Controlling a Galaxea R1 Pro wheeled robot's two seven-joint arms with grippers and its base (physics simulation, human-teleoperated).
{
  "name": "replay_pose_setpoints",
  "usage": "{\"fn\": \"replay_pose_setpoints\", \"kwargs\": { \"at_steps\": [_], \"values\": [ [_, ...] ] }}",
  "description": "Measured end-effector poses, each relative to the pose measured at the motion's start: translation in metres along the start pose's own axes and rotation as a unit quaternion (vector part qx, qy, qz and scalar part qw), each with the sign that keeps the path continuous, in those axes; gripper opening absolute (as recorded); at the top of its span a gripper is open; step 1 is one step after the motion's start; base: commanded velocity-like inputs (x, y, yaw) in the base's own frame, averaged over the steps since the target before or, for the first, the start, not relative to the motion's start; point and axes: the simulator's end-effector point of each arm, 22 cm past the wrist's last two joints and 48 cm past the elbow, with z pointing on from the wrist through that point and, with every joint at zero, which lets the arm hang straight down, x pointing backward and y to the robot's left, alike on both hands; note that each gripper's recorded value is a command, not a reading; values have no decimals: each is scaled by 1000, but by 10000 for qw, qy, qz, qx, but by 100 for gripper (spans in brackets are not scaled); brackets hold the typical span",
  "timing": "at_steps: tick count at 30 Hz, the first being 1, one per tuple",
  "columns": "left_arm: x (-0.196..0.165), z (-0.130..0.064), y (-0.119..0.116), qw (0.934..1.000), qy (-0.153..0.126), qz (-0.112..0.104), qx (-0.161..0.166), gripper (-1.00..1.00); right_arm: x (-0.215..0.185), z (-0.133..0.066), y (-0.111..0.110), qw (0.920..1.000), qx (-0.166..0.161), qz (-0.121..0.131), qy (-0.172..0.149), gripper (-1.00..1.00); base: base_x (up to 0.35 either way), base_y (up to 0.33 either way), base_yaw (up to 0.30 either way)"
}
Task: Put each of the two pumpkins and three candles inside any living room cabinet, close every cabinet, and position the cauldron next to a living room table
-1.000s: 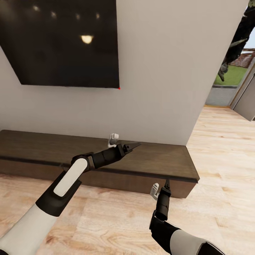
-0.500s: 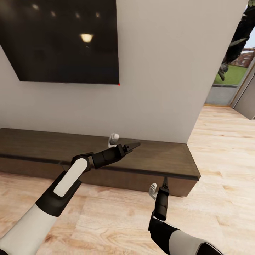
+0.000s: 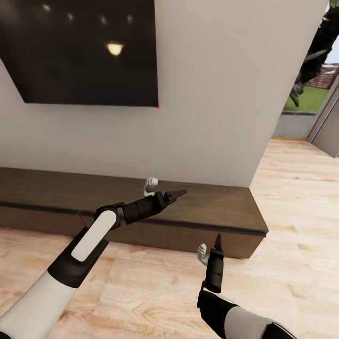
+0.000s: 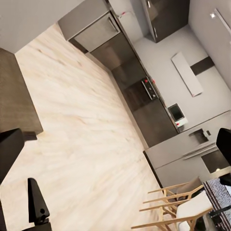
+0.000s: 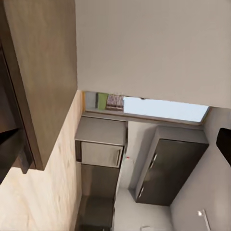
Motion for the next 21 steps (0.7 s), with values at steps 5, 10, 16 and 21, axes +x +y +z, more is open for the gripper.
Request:
{"fn": "replay_pose_setpoints", "kwargs": {
  "at_steps": [5,10,16,21],
  "values": [
    [7,0,8,10000,0,1,0,100,1,-4,14,10000,-34,-12,5,100,0,0,0],
    [14,-1,16,10000,0,1,1,100,1,-7,25,10000,-40,-29,6,100,0,0,0],
    [22,-2,25,10000,-1,2,1,100,-1,-8,36,10000,1,-44,-6,100,0,0,0],
    [30,-2,33,10000,-1,3,1,100,-1,-6,42,9999,83,-91,-44,100,0,0,0]
  ]
}}
